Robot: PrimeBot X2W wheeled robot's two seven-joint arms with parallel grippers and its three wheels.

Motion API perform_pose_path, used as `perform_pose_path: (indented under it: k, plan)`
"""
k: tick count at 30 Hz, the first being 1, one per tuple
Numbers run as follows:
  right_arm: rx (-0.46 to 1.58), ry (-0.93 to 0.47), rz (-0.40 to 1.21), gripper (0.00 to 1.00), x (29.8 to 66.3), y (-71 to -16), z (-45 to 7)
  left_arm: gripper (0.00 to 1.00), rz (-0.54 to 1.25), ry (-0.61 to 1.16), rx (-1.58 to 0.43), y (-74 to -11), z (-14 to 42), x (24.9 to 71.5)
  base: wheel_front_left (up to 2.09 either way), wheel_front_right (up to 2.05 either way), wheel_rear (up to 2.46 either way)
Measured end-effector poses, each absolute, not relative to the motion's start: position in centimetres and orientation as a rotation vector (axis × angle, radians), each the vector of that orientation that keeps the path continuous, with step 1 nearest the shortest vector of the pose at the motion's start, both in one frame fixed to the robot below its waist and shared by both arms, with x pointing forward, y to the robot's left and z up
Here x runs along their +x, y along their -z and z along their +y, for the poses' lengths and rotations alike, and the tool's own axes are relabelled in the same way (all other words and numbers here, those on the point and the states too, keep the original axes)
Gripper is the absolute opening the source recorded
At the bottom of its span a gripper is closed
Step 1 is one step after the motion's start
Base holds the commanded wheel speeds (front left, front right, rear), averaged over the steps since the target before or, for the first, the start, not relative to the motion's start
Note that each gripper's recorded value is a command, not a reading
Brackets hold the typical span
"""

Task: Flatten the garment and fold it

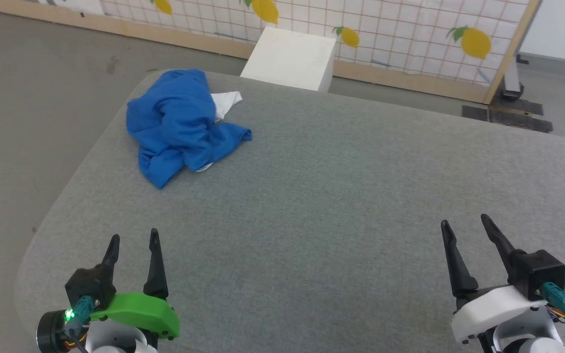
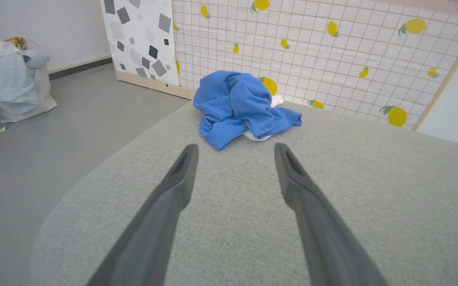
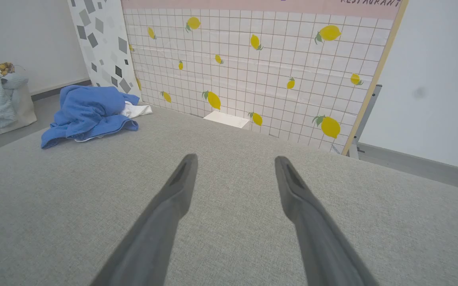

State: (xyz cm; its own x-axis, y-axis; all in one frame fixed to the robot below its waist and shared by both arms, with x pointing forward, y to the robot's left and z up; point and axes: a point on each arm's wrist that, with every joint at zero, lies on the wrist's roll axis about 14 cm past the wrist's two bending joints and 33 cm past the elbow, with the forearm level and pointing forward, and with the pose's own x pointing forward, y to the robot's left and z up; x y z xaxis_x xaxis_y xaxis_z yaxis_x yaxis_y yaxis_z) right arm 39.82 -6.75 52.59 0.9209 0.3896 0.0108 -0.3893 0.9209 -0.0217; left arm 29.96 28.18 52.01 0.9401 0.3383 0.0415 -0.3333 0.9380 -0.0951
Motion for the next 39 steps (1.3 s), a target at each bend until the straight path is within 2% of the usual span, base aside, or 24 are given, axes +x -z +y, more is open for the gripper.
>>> perform_pose_path:
  k: [11, 19, 27, 33, 39]
  plan:
    - [-0.018, -0.433, -0.004, 1.00, 40.5, -52.0, -5.5, 1.00, -0.072, -0.392, -0.090, -52.1, 29.6, 29.7, 0.00, 0.00, 0.00]
    - [-0.019, -0.427, 0.022, 1.00, 41.9, -50.9, -5.6, 1.00, -0.202, -0.346, -0.052, -56.7, 30.4, 34.7, 0.00, 0.00, 0.00]
    - [-0.018, -0.394, 0.047, 1.00, 43.8, -49.5, -6.5, 1.00, -0.328, -0.254, 0.054, -62.9, 31.5, 42.2, 0.00, 0.00, 0.00]
    - [-0.016, -0.370, 0.064, 1.00, 45.3, -48.2, -7.1, 1.00, -0.196, -0.200, 0.125, -63.4, 32.8, 48.7, 0.00, 0.00, 0.00]
    - [-0.009, -0.343, 0.095, 1.00, 46.6, -46.3, -8.0, 1.00, 0.090, -0.160, 0.158, -58.9, 34.0, 53.6, 0.00, 0.00, 0.00]
